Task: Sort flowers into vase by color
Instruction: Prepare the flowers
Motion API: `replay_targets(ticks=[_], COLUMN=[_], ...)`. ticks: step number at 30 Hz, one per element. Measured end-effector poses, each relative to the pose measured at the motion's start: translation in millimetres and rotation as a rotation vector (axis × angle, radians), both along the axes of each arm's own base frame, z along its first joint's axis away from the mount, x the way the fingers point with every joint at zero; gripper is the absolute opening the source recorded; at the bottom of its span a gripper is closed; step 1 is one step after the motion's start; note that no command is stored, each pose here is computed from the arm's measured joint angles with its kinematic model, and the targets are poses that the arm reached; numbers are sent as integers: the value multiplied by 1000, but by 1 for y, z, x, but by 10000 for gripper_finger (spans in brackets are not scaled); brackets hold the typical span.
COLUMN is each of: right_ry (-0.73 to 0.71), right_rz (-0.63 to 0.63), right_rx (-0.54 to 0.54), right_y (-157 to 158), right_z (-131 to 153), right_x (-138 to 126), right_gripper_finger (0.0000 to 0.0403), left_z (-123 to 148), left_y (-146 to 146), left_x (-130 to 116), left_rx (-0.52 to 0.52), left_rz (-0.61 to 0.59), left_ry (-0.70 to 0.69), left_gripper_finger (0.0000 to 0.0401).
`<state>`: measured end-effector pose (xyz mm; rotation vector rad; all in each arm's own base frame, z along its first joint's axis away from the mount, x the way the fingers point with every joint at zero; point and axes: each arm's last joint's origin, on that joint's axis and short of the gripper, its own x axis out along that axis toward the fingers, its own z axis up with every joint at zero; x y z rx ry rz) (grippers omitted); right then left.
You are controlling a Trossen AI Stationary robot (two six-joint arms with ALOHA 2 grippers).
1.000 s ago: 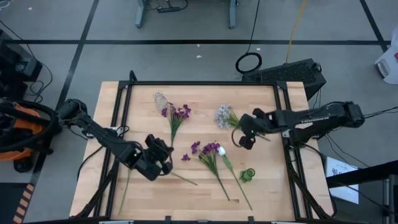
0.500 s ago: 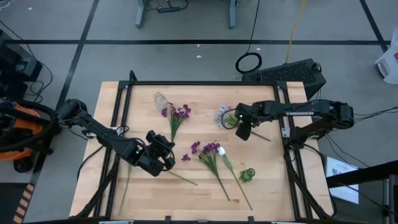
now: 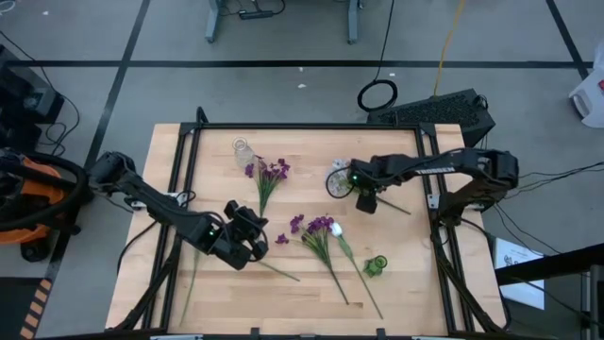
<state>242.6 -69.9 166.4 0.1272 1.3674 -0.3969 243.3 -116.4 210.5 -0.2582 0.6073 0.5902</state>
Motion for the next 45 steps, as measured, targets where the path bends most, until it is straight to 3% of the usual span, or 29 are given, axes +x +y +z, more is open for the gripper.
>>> replay_targets(ticks=[13, 34, 38, 45], right_ry=[-9, 33, 44, 9], right_rz=[59, -6, -28, -61], right_rx=[-23, -17, 0, 16], right_y=[-4, -6, -6, -5], right_z=[-2, -33, -36, -31], right_x=[3, 9, 9, 9], right_gripper_finger=[343, 334, 301, 189], left_z=[-23, -21, -20, -20], left_y=[-9, -11, -12, -12], left_x=[15, 18, 20, 20], left_rx=[-4, 5, 11, 15], left_rz=[-8, -40, -52, -56], left_ry=[17, -3, -11, -8], left_gripper_finger=[24, 24, 24, 24])
